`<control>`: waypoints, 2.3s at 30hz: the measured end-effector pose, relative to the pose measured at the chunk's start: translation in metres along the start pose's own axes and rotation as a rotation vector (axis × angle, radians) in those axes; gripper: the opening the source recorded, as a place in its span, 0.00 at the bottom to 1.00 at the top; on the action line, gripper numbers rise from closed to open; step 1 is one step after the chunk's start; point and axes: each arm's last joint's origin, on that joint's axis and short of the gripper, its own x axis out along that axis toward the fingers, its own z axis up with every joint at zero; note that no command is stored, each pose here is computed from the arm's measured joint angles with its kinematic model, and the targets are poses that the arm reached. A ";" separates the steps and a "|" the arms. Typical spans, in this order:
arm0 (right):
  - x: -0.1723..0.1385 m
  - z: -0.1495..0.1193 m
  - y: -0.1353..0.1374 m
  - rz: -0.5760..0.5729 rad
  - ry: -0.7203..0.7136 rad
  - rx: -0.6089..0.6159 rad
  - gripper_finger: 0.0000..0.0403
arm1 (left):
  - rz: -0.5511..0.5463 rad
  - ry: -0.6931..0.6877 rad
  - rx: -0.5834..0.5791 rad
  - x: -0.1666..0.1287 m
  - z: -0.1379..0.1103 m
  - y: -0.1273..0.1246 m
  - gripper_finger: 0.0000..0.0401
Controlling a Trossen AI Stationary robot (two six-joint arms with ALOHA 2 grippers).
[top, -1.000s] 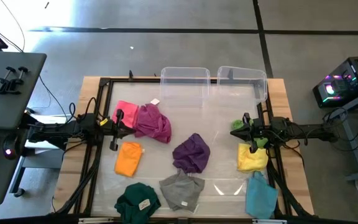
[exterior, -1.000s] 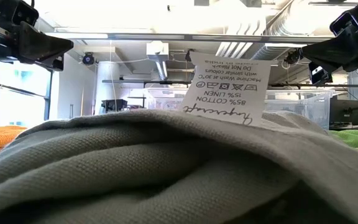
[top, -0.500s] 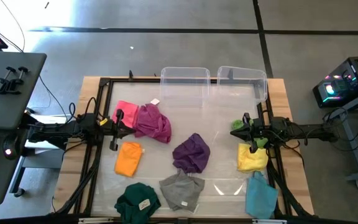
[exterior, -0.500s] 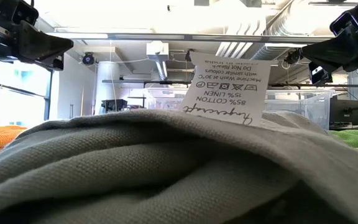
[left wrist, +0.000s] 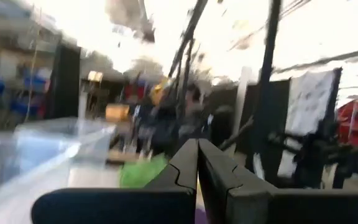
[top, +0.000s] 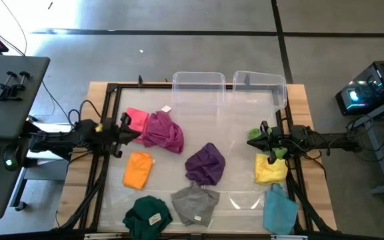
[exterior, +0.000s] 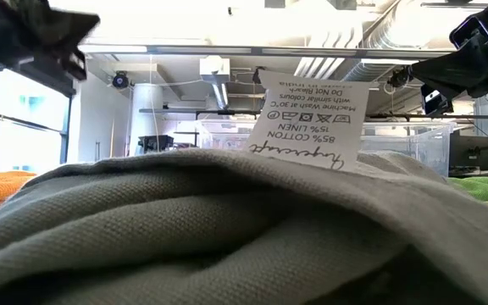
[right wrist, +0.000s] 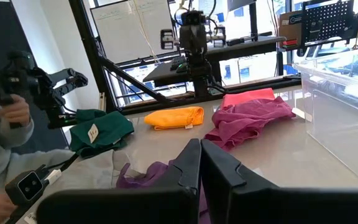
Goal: Sort towels by color in basket
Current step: Put the dark pink towel into the left transparent bin
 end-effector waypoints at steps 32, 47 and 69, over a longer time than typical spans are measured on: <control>0.000 0.000 0.000 0.000 0.000 0.000 0.01 | 0.610 0.821 0.190 0.114 -0.099 0.006 0.61; 0.000 0.000 0.000 0.000 0.000 0.000 0.01 | 0.547 1.127 0.069 0.142 -0.154 0.011 0.21; 0.000 0.000 0.000 0.000 0.003 0.000 0.01 | 0.502 0.586 0.699 0.300 0.063 0.050 0.00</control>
